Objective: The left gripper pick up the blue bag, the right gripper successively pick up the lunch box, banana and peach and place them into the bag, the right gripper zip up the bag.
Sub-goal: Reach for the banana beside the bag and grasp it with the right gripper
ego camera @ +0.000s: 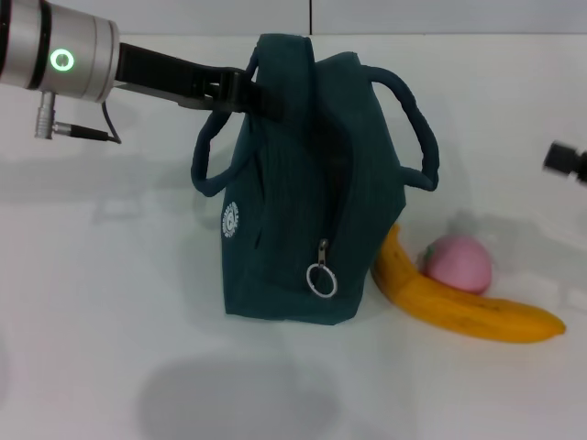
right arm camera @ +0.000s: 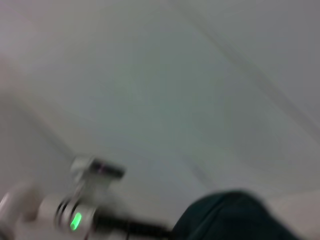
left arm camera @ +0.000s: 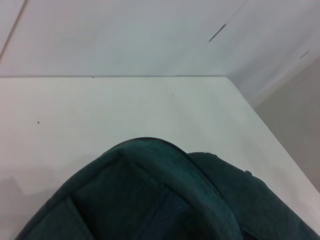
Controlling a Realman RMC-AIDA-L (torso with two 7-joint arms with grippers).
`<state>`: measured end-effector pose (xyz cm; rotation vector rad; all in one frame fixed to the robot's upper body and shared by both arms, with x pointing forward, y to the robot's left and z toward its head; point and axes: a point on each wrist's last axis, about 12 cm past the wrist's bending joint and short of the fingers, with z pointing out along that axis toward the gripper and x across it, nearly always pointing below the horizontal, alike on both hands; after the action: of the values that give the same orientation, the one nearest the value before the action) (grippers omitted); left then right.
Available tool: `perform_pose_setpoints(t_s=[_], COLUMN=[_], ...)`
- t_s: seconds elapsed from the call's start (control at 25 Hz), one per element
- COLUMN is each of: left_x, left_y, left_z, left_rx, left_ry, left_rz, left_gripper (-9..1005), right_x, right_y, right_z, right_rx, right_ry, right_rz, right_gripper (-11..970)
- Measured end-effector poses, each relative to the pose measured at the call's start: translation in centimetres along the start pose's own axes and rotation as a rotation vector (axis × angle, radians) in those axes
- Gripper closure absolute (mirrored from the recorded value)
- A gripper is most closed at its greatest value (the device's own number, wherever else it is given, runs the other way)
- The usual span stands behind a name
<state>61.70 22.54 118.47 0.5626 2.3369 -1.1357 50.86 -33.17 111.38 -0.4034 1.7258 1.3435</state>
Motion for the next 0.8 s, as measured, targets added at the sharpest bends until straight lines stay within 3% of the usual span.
perform_pose_setpoints(t_s=[0.16,0.36,0.64,0.8], left_x=[-0.1,-0.1,-0.2,-0.2], left_y=[0.2,0.4,0.6,0.5], left_z=[0.0,0.1,0.1,0.0], left_rx=[-0.010,-0.022,-0.032,-0.023], left_ry=[-0.011,-0.024,-0.035,-0.053], left_rz=[0.007,0.001,-0.001,-0.006], left_gripper=[946,946,946,946], right_x=[-3.0,-6.6,-9.2,-9.6], right_y=[1.8,4.8,8.9,9.6], right_z=[0.3,1.0,6.2,9.2], right_rx=[-0.013,0.081,0.272,0.314], right_ry=[0.198,0.377,0.693,0.794], right_rz=[-0.104,-0.216,-0.395,-0.427], right_gripper=[750,749,724,693])
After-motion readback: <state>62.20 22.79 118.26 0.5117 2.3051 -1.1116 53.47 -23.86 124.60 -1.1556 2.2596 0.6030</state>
